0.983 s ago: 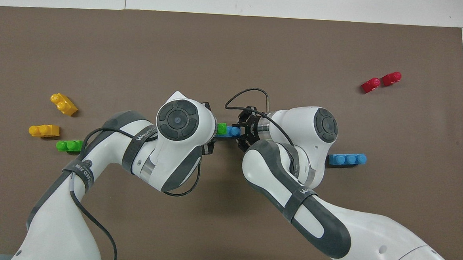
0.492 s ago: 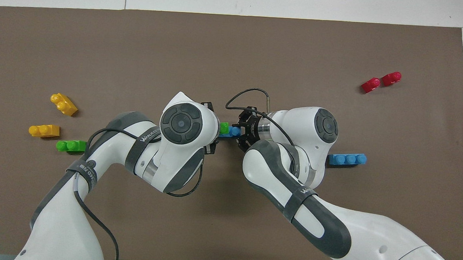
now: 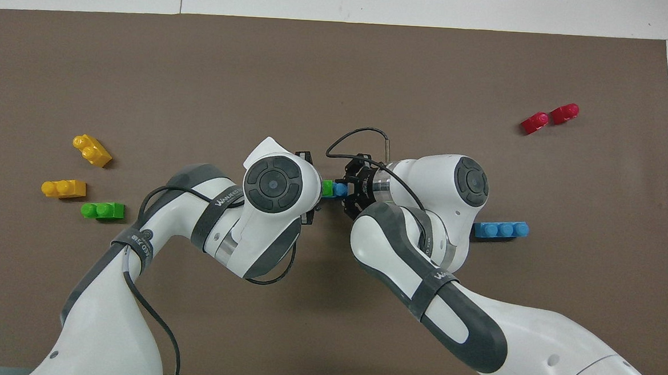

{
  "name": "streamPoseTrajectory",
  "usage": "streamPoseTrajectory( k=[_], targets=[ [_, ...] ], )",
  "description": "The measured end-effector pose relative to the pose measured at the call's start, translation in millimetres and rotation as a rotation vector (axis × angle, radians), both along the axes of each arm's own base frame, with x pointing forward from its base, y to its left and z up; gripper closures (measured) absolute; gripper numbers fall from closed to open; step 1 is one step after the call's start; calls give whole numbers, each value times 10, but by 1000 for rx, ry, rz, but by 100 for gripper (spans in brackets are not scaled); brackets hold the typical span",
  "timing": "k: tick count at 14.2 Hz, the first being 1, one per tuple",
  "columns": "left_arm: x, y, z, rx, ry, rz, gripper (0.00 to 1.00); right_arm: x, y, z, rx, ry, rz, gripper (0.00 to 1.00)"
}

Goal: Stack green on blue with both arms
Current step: 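Press the green brick onto the blue brick end with both grippers, then open both grippers and withdraw them from the joined bricks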

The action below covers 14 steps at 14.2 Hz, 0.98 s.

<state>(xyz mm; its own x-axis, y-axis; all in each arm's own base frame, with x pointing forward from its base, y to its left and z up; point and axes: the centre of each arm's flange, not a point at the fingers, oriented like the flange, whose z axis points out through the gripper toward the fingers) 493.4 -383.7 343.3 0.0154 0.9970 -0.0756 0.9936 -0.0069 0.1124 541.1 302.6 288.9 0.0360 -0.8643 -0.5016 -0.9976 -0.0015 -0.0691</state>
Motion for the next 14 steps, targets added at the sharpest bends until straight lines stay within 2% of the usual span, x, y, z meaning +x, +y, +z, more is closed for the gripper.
streamPoseTrajectory(
  k=[2, 3, 4, 6, 7, 9, 11, 13, 14],
  targets=[
    [-5, -6, 0, 6, -5, -17, 66, 0, 0, 0, 0, 0, 0, 66],
    [-6, -5, -12, 12, -7, -27, 61, 0, -3, 0, 0, 0, -1, 66],
    [2, 8, -37, 19, -6, -32, 52, 1, -11, 0, -1, 0, -2, 66],
    [36, 51, -38, 25, -9, -42, 33, -6, -79, -58, -9, 6, -10, 52],
    [56, 82, -3, 28, -11, -52, 18, -4, -120, -87, -14, 6, -16, 40],
    [103, 205, 152, 38, -9, -63, 0, 35, -188, -84, -15, 0, -25, 19],
    [154, 394, 407, 47, -12, -78, 0, 145, -286, 7, -4, -4, -39, 1],
    [213, 605, 653, 53, -23, -108, 0, 331, -491, 221, 24, 8, -41, 0],
    [243, 718, 760, 58, -28, -132, 0, 443, -667, 380, 34, -2, -19, 0]
  ],
)
